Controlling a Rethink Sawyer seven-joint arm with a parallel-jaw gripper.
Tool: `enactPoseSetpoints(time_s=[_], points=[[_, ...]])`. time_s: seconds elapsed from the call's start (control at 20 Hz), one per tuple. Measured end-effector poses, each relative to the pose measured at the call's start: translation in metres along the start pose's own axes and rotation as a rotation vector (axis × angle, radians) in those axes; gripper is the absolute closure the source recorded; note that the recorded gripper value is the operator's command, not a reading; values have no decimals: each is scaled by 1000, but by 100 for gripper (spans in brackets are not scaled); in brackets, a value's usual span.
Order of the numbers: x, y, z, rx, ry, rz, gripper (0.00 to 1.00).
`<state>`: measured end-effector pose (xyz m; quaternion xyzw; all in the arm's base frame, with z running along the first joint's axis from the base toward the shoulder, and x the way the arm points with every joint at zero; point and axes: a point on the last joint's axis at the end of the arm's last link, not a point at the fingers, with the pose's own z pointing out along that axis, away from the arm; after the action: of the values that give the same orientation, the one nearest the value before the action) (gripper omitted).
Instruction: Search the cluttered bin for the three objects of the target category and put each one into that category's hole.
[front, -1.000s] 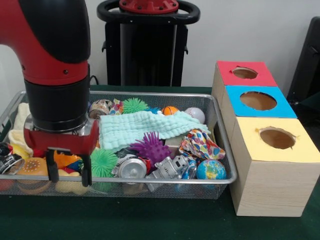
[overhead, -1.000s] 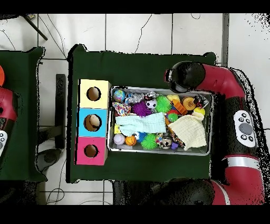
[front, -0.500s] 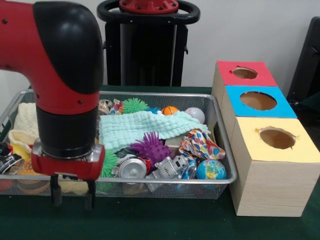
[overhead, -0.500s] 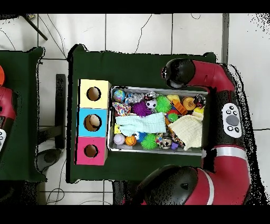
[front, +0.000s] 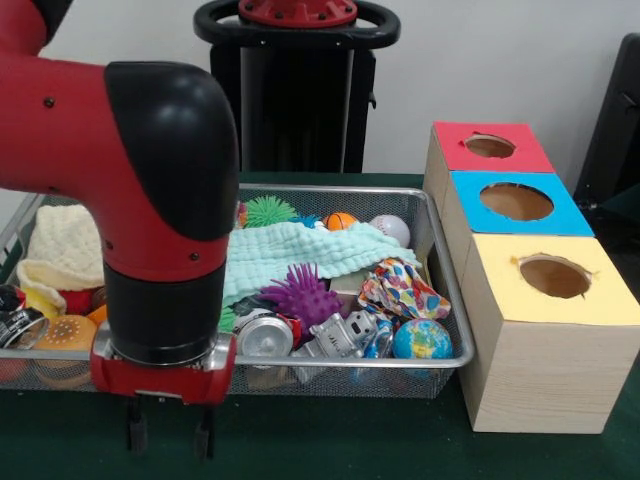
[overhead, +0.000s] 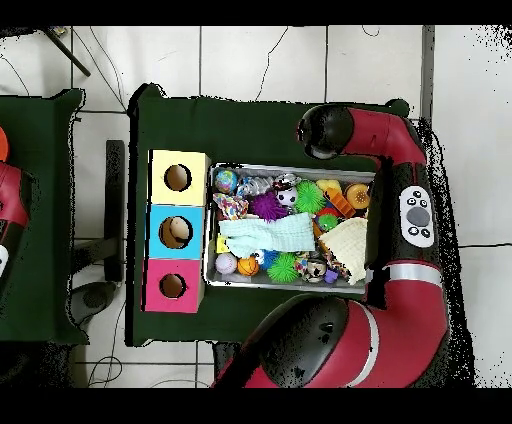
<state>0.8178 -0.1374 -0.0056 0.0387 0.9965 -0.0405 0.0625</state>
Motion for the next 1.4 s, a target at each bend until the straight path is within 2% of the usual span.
enactPoseSetpoints(time_s=[0.3, 0.4, 0.95, 1.4], points=[[-4, -5, -18, 5, -12, 0, 0], [-7, -12, -36, 5, -20, 6, 0], [-9, -53, -89, 28, -47, 36, 0], [-6, -59, -96, 31, -47, 39, 0]])
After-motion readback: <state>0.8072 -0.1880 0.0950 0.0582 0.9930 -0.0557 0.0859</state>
